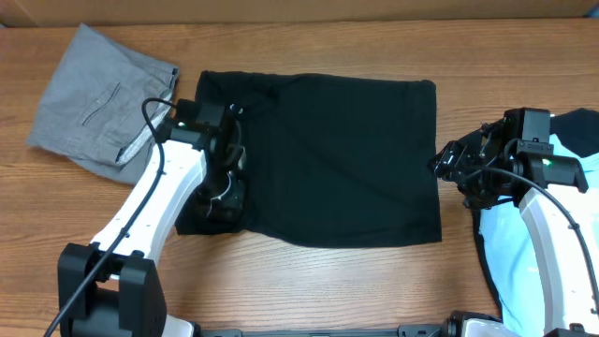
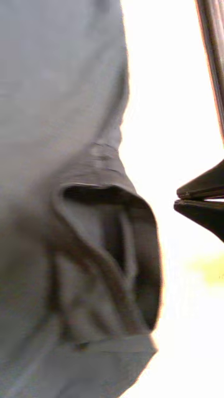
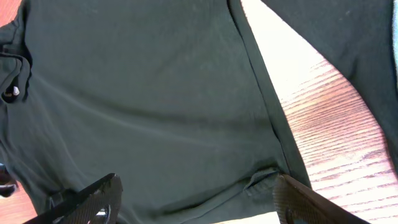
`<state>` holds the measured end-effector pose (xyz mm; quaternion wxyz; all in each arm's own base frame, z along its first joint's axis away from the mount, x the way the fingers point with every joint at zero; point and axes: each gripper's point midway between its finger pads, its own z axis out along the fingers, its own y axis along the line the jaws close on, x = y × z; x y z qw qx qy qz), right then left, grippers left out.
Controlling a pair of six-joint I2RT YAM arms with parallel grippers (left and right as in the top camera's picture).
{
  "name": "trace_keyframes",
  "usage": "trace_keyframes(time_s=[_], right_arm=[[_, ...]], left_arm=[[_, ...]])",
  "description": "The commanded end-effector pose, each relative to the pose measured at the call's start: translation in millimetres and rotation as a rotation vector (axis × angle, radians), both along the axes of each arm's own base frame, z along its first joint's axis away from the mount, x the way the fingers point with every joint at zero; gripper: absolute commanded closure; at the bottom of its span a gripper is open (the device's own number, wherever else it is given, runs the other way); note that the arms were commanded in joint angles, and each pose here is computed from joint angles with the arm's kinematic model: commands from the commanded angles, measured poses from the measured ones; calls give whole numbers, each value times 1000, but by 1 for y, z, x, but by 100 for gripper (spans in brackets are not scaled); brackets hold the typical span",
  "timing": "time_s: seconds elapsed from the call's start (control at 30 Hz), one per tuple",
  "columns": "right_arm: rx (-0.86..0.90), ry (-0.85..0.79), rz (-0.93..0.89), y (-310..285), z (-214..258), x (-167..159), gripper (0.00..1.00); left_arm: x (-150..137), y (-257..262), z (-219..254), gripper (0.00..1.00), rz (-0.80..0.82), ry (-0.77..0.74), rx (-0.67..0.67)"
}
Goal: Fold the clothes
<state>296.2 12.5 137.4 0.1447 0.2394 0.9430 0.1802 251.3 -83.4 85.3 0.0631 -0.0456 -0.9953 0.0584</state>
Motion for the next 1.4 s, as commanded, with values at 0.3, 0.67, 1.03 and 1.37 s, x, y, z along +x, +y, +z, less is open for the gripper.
trace_keyframes(time_s=[0.3, 0.67, 1.03, 1.37], right_arm=[[-23, -35, -3, -5, 8, 6, 18], [-23, -43, -3, -5, 9, 7, 18], [-23, -42, -3, -5, 9, 7, 18], [-23, -35, -3, -5, 8, 6, 18]], left_arm=[[-72, 3, -51, 96, 116, 227, 27], [-9, 31, -77, 95, 102, -85, 188], [50, 24, -55, 90, 125, -292, 168], [54, 31, -1, 68, 91, -238, 218]])
